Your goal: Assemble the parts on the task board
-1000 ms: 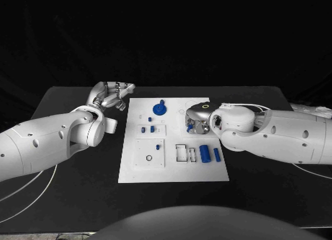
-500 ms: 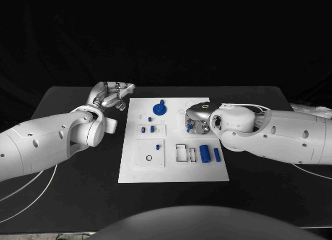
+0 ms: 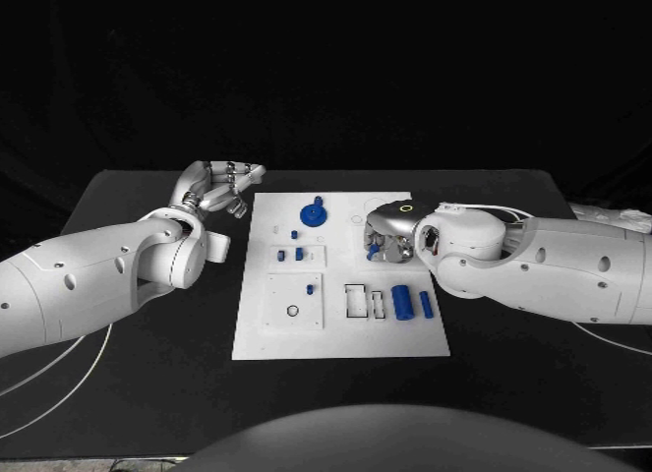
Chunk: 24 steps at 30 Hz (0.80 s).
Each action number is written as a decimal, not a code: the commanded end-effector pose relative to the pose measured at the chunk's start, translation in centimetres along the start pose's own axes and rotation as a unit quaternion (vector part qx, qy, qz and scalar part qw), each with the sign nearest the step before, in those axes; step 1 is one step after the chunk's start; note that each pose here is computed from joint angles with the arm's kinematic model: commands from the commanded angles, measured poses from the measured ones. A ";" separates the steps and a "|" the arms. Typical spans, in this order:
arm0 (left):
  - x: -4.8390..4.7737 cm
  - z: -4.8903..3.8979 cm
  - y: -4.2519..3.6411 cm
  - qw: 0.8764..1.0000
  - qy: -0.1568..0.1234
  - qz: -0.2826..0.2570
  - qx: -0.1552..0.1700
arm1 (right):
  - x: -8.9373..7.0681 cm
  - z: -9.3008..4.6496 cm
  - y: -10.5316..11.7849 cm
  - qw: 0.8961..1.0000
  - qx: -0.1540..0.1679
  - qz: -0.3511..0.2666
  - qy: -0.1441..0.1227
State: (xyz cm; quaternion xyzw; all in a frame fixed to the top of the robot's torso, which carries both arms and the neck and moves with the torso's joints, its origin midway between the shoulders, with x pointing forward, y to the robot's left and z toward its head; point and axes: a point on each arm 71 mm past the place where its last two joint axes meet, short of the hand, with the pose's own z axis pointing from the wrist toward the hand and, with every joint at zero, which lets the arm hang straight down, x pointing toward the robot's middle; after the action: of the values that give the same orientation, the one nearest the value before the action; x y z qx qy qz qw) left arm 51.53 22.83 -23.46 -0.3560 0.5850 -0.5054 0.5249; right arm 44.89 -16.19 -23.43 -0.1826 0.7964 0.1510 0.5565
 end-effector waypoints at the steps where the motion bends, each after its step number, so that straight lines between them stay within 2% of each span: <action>1: 0.18 0.01 -0.09 1.000 0.008 -0.004 0.003 | -0.5 -0.3 0.2 0.999 -0.015 0.034 -0.036; 15: 0.18 -0.03 0.06 1.000 0.007 -0.004 0.001 | -3.3 -1.7 0.8 0.994 -0.037 0.061 -0.082; 20: 0.29 0.00 0.06 1.000 0.008 -0.004 0.001 | -4.1 -2.0 1.2 0.992 -0.045 0.071 -0.090; 24: 0.27 0.00 0.09 1.000 0.008 -0.004 0.001 | -4.3 -2.0 1.9 0.991 -0.055 0.086 -0.086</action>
State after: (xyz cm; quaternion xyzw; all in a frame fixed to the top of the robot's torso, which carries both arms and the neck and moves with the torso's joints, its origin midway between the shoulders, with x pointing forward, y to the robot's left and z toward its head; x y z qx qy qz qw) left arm 51.50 22.84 -23.65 -0.3570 0.5865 -0.5041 0.5239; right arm 43.86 -15.21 -18.82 -0.1410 0.7499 0.2380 0.6010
